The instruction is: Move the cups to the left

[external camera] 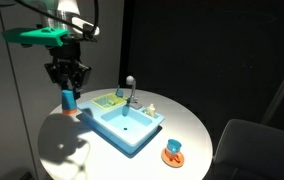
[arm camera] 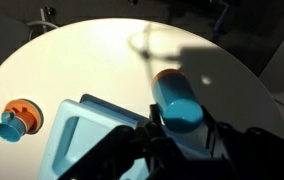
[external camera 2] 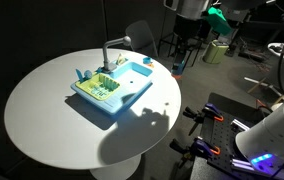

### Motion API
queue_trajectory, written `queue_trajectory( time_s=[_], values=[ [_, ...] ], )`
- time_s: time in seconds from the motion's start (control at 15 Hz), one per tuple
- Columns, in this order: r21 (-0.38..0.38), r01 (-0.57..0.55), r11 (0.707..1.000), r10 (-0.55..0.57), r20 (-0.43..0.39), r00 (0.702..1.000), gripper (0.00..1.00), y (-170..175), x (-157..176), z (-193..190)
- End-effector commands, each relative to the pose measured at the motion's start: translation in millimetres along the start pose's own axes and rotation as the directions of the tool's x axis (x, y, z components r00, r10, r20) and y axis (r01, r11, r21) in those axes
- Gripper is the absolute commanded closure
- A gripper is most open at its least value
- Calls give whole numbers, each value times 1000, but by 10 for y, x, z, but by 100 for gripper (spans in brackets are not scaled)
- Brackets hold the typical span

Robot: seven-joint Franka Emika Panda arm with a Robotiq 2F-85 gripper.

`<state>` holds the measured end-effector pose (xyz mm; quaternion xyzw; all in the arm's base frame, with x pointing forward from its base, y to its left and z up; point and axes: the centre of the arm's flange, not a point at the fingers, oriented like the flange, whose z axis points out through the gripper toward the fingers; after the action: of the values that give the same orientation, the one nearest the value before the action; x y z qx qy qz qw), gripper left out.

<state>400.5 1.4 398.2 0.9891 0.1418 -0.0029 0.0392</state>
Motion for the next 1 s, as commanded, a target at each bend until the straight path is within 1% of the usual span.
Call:
queue_trajectory(
  time_s=[0.0,0.27,0.53,0.93],
  values=[
    [-15,60,998,-61,-37,997,86,-186,35,203],
    [-13,99,995,-100,-67,993,86,-316,113,491],
    [4,128,992,-128,-93,987,86,-396,174,775],
    [30,164,986,-160,-110,981,86,-545,300,1208]
  ],
)
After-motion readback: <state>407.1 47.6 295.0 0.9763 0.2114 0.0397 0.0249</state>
